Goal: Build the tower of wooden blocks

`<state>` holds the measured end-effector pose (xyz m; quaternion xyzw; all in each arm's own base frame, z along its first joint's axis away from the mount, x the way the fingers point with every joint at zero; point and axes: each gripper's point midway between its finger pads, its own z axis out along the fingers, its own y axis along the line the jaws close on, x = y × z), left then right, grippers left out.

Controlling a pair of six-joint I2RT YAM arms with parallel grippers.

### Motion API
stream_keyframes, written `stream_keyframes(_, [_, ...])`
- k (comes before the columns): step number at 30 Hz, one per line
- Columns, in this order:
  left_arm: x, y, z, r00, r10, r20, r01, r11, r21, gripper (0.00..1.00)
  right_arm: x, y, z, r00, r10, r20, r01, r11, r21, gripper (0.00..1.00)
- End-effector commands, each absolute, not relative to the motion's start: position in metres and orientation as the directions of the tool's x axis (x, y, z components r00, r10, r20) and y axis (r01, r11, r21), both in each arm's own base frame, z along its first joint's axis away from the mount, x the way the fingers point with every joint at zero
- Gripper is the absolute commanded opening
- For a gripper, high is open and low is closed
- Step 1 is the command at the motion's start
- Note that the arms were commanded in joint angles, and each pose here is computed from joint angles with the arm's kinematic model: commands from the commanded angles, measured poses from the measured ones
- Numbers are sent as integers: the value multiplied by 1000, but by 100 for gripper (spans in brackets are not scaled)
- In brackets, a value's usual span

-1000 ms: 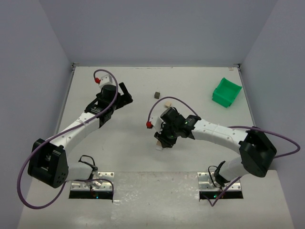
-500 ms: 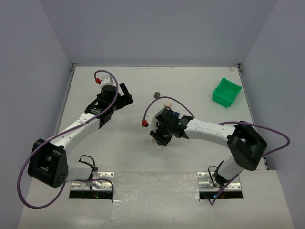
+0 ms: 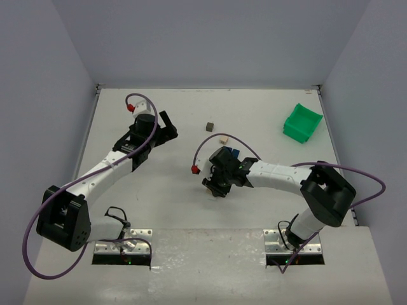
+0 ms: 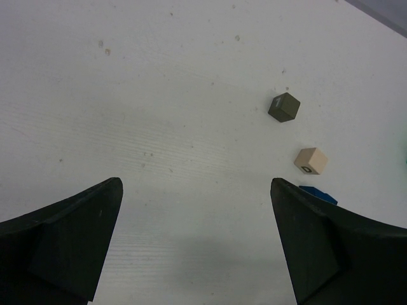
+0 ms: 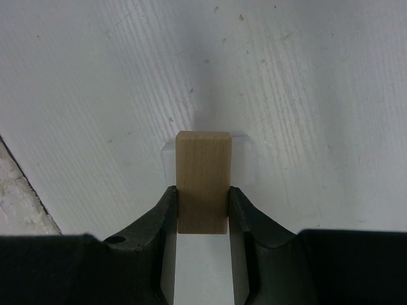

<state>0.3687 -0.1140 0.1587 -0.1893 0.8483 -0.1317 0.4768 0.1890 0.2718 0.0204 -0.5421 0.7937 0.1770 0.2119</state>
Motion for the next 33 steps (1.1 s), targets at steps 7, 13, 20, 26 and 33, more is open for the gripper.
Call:
stream_keyframes(7, [374, -116, 180, -418, -462, -782, -153, 885, -440, 100, 195, 280, 16, -265, -791, -551, -952, 304, 21, 13])
stream_keyframes(13, [374, -118, 179, -424, -461, -780, -148, 884, -443, 100, 196, 284, 19, -247, -783, -571, -956, 293, 13, 13])
stream_keyframes(20, [374, -118, 179, -423, -464, -778, -148, 883, -446, 100, 191, 285, 17, -234, -787, -571, -964, 264, 31, 16])
stream_keyframes(26, [373, -119, 178, -427, -465, -776, -144, 882, -449, 100, 189, 285, 16, -218, -789, -574, -969, 246, 31, 18])
stream_keyframes(33, [373, -123, 179, -433, -463, -773, -123, 880, -458, 100, 194, 284, 17, -201, -793, -576, -970, 243, 5, 21])
